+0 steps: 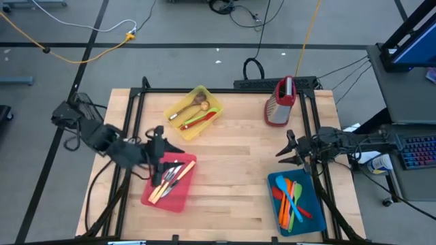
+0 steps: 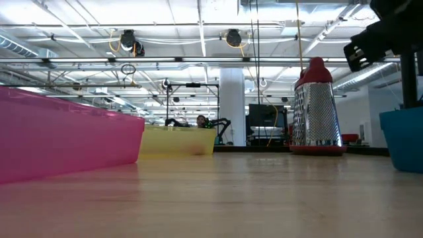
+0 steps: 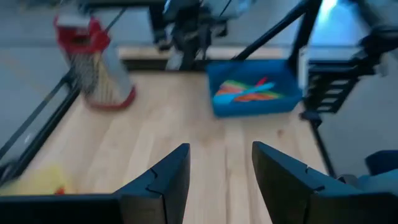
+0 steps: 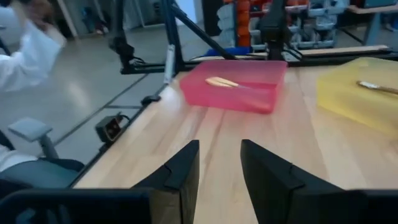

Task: Pick & Place Kitchen Items
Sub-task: Return to Home Position

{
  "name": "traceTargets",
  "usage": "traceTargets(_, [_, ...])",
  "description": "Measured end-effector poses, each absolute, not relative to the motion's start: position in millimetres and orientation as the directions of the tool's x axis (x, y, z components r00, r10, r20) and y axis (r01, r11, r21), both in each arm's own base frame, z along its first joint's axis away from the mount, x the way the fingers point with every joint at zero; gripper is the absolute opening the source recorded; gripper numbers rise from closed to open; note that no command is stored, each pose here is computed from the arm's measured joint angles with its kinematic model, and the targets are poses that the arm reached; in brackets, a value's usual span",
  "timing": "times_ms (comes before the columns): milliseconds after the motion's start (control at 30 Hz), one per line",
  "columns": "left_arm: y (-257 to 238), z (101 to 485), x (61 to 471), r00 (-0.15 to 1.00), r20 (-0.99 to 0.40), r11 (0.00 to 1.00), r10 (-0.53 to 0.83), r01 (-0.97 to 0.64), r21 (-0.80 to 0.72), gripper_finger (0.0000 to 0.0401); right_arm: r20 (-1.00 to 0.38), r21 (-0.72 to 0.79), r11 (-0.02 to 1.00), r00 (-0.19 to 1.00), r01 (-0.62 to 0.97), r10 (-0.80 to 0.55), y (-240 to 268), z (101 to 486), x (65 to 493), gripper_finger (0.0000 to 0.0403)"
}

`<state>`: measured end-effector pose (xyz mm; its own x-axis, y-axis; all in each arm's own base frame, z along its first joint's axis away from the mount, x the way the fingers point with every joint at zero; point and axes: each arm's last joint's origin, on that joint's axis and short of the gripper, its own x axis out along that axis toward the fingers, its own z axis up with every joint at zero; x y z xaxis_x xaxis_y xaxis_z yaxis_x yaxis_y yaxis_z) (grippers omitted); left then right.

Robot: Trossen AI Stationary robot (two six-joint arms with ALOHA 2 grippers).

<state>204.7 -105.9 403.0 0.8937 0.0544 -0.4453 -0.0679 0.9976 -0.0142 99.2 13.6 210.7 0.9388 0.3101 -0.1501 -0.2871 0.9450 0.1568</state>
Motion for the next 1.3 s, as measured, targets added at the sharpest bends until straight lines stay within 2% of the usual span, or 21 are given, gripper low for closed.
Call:
traceTargets(133, [-87,398,195,0.926,-0.378,1.0,-0.019,0.02,-0.001,0.0177,-0.098,0.155,0.922,0.923,-0.354,0.371,15,212,92,0.0112])
traceTargets(300, [-68,375,171,0.95,-0.311,1.0,-0.007,0.004,-0.009,0.0177,-0.027,0.129,0.919,0.925,-0.373,0.379,14,217,84,0.0112])
traceTargets(567, [-44,316,140,0.988,-0.153,0.998,-0.01,0.0,-0.064,0.0177,-0.048,0.172,0.92,0.93,-0.353,0.365,13,212,76,0.0112])
traceTargets(733, [-34,281,131,0.993,-0.092,0.996,-0.076,0.071,-0.059,0.0177,-0.061,0.19,0.917,0.928,-0.35,0.367,14,211,76,0.0112])
traceTargets(833, [-28,267,125,0.997,-0.027,0.997,-0.072,0.071,-0.032,0.0177,-0.054,0.191,0.916,0.928,-0.353,0.369,14,212,76,0.0112])
traceTargets(967, [-21,254,118,0.996,0.069,0.998,-0.064,0.061,0.035,0.0177,-0.054,0.189,0.916,0.928,-0.353,0.369,14,212,76,0.0112])
traceTargets(1300, [-9,236,97,0.993,0.115,0.999,-0.023,0.019,0.031,0.0177,-0.054,0.161,0.92,0.928,-0.357,0.369,14,212,76,0.0112])
